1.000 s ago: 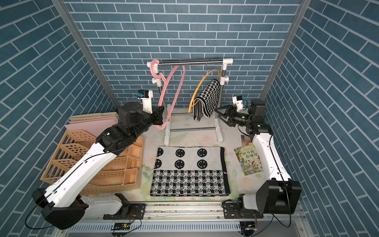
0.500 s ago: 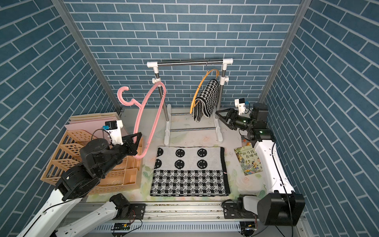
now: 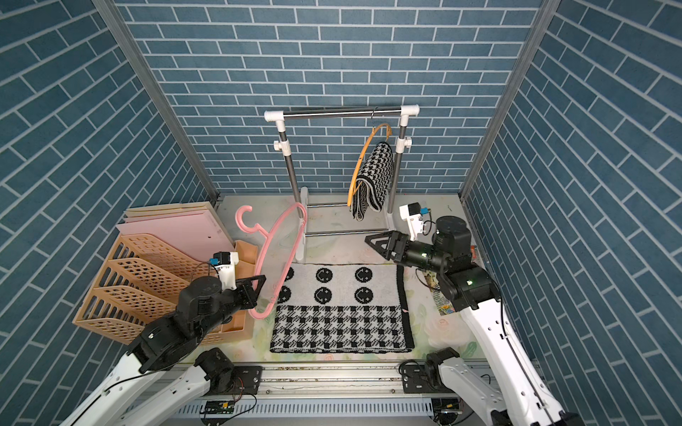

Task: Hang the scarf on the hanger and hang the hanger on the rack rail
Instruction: Pick up the hanger from the clothesline.

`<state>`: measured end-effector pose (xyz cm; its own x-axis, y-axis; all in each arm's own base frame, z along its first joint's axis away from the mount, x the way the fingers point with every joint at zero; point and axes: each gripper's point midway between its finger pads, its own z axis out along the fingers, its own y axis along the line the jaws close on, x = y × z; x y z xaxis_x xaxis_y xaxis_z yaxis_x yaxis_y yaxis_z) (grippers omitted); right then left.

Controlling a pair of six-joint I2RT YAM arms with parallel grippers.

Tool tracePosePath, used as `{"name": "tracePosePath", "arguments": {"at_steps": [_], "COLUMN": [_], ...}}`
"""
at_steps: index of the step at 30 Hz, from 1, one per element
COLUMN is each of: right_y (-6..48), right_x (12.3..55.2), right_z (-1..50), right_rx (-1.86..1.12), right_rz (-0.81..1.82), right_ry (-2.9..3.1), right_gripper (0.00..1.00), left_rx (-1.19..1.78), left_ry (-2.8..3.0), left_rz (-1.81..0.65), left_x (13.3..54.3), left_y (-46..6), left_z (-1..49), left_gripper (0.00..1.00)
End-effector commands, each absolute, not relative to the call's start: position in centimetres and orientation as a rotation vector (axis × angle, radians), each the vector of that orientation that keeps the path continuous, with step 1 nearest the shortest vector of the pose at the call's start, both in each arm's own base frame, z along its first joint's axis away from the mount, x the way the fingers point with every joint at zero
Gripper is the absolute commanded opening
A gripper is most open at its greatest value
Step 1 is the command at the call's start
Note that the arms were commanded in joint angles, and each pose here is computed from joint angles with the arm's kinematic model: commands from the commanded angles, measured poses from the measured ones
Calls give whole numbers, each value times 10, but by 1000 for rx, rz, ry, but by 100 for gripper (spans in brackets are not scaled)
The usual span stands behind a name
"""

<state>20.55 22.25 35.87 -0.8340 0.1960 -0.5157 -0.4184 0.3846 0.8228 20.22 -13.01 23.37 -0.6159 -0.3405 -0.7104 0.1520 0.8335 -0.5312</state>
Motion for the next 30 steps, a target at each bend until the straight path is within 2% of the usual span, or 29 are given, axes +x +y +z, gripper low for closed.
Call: {"name": "tracePosePath", "arguments": {"at_steps": [1,9,13,16,19,24,30], "right_y": [241,343,370,370,363,356,323], "right_x": [205,195,208,224,232,225,226], "right_z": [339,309,318,343,345,316,297], "right_rx": [-146,-366,-392,-370,-351,-351,-291], "right_rz": [1412,1290,1234,1134,1014,948,843], "right_ry": [2160,2289,2291,2270,2324,2448,2529], "right_gripper": [70,70,73,75,75,75,74], "left_rx": [-127,-5,79,128,164,213,256], "left_ry": [2057,2122,2133,2129,2119,2096,2068], "left_rz": [-766,-668,-569,-481,-399,-294,-164], "left_x": [208,203,196,192,188,185,177], "left_y": [-142,-183,-209,-223,-234,-247,-255], "left_z": [246,219,207,200,195,192,188], "left_gripper": [0,0,0,0,0,0,0]}}
